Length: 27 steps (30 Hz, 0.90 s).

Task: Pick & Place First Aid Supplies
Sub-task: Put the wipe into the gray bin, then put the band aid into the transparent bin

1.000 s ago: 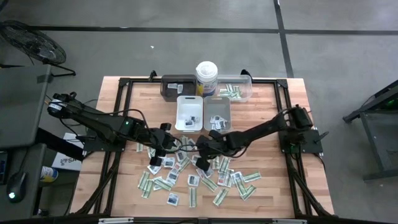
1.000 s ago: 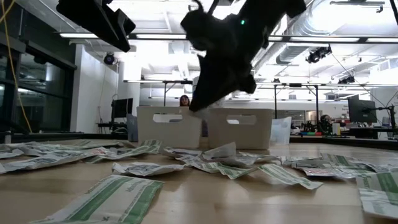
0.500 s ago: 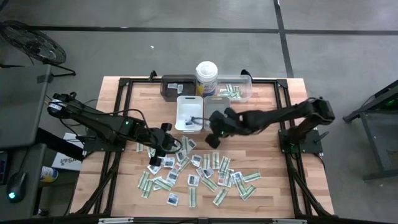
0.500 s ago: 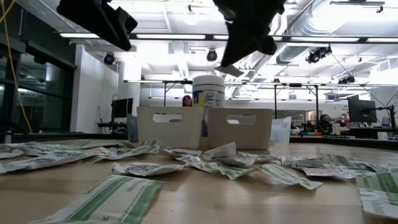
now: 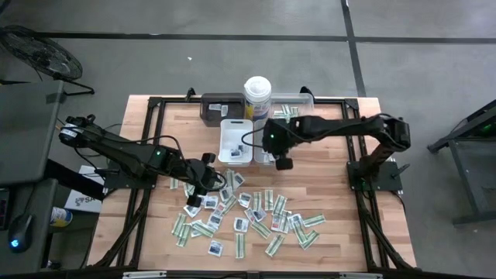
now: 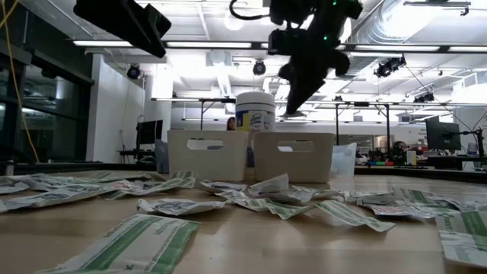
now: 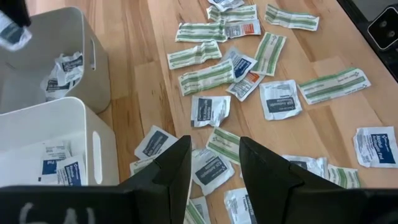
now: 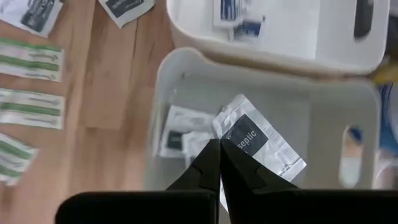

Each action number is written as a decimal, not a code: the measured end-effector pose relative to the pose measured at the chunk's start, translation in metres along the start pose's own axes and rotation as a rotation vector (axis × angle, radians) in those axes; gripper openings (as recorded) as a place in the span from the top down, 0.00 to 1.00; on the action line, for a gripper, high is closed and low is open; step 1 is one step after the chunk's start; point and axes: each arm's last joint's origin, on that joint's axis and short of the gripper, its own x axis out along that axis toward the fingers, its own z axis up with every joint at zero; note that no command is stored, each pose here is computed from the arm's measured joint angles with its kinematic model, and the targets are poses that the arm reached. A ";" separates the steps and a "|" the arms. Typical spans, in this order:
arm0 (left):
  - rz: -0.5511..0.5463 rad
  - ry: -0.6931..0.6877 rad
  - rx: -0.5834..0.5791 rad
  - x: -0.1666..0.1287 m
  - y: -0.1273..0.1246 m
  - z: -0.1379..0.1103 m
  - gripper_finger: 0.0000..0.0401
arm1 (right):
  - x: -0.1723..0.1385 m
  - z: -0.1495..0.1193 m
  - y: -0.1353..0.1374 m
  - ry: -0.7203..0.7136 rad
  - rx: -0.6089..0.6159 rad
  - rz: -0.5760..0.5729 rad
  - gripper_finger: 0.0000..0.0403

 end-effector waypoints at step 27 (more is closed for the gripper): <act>0.034 0.001 -0.067 0.000 0.001 0.000 0.67 | 0.030 -0.005 -0.016 -0.001 -0.329 0.108 0.77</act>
